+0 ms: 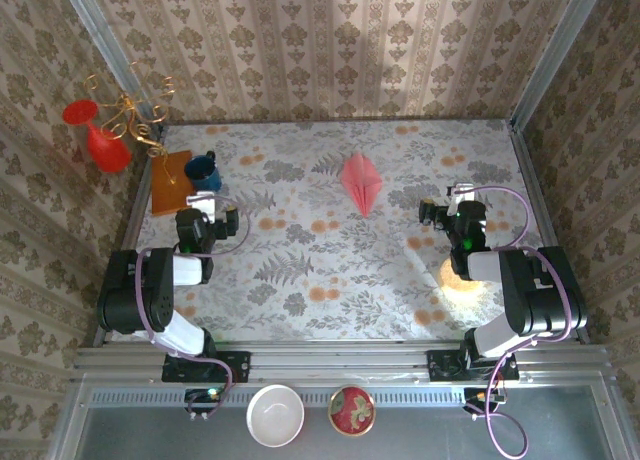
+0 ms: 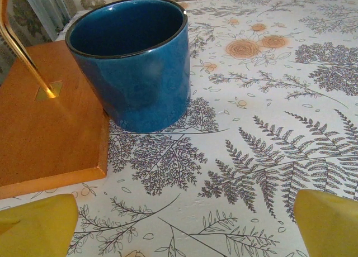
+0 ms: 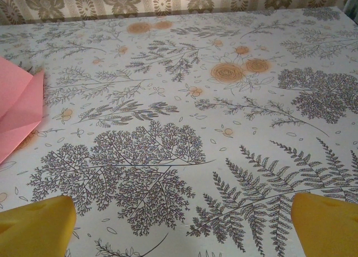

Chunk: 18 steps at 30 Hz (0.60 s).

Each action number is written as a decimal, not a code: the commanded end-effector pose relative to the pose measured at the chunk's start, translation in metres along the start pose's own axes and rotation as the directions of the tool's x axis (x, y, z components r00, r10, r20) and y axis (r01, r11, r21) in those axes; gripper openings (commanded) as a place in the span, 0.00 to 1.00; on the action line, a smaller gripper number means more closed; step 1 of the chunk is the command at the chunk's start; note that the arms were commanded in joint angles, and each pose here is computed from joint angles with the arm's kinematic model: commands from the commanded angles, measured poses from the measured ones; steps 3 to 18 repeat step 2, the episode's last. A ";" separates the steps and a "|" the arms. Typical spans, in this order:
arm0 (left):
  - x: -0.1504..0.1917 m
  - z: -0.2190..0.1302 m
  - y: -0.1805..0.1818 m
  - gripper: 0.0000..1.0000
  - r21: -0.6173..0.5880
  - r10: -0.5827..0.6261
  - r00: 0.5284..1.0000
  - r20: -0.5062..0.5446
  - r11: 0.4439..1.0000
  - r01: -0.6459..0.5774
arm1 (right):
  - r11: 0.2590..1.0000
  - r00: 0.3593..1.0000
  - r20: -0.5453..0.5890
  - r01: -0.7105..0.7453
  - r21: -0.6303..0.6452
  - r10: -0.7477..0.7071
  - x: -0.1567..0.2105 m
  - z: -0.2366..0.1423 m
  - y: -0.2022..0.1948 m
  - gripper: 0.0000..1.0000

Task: Fold a paper plane with a square sheet of paper (pick it up from the middle)
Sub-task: Reset both arms

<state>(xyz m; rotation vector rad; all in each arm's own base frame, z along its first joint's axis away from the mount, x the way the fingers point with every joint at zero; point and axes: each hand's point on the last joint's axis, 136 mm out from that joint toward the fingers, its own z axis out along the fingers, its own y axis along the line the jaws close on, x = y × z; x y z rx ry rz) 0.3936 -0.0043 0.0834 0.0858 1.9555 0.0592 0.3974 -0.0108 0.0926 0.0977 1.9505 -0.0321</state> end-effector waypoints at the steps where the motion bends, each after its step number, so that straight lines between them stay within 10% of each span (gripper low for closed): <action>1: -0.014 0.003 0.001 1.00 0.001 0.018 0.999 0.036 1.000 -0.018 | 1.000 1.000 0.025 0.008 -0.011 -0.008 -0.005 0.001 0.002 1.00; 18: -0.014 0.003 0.001 1.00 0.001 0.017 0.999 0.036 1.000 -0.017 | 1.000 1.000 0.028 0.009 -0.014 -0.008 -0.005 0.000 0.003 1.00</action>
